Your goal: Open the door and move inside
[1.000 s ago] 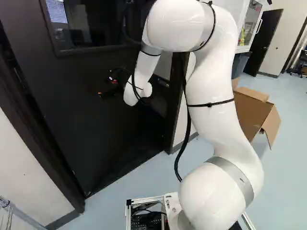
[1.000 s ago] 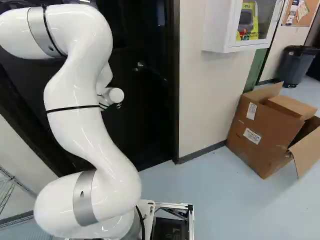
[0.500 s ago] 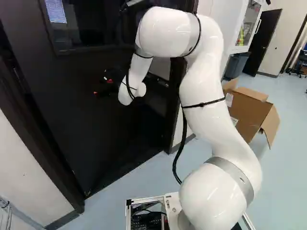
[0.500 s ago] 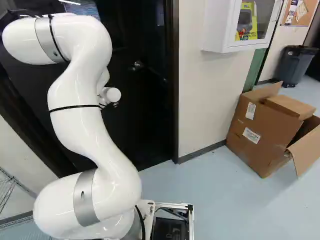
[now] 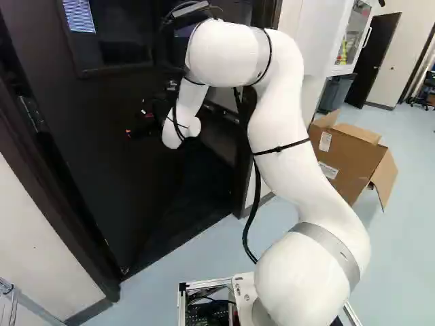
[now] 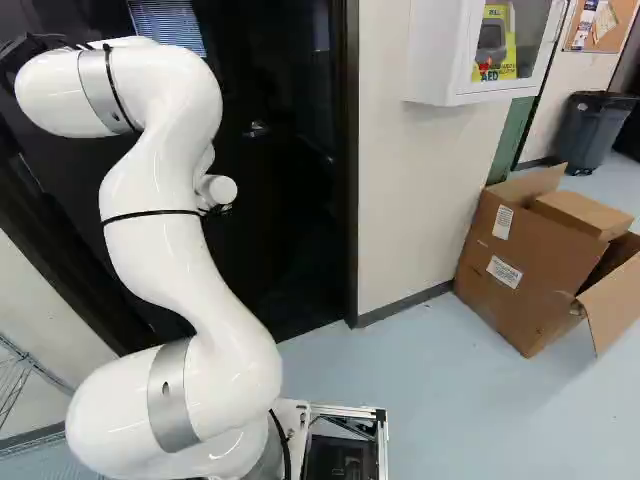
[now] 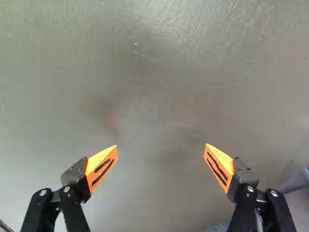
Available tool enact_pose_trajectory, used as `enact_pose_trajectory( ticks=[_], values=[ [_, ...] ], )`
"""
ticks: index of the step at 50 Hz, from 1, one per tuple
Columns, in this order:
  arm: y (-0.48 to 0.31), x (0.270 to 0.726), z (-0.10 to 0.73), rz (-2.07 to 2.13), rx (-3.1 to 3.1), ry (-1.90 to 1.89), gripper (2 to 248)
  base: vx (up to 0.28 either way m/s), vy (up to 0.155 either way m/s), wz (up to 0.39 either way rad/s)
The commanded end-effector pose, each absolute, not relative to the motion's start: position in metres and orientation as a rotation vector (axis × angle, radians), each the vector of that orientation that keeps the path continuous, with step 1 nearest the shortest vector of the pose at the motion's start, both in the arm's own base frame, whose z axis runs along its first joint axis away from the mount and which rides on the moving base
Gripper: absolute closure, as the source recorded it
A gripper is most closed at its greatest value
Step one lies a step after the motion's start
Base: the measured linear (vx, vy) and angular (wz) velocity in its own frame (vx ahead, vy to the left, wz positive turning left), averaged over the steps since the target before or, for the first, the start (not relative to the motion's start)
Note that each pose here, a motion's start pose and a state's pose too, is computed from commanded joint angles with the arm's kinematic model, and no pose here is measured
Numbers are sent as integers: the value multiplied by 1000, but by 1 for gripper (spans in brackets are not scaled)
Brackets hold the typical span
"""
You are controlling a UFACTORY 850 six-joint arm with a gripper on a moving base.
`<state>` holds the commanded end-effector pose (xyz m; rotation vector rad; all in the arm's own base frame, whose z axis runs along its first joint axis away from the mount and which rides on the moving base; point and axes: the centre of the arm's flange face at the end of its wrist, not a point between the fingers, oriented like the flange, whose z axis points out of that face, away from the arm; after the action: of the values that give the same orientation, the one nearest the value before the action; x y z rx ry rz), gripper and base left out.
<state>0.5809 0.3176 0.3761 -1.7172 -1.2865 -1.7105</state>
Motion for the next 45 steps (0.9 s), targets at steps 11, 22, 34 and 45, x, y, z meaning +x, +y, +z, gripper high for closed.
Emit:
enact_pose_trajectory(
  ticks=[11,22,34,45],
  values=[
    [299,577,378,-1714,-1750,-1266,3,0,0,0],
    [279,572,381,-1717,-1788,-1240,3,0,0,0],
    [257,563,383,-1720,-1833,-1206,3,0,0,0],
    [236,554,386,-1726,-1876,-1168,3,0,0,0]
  ],
)
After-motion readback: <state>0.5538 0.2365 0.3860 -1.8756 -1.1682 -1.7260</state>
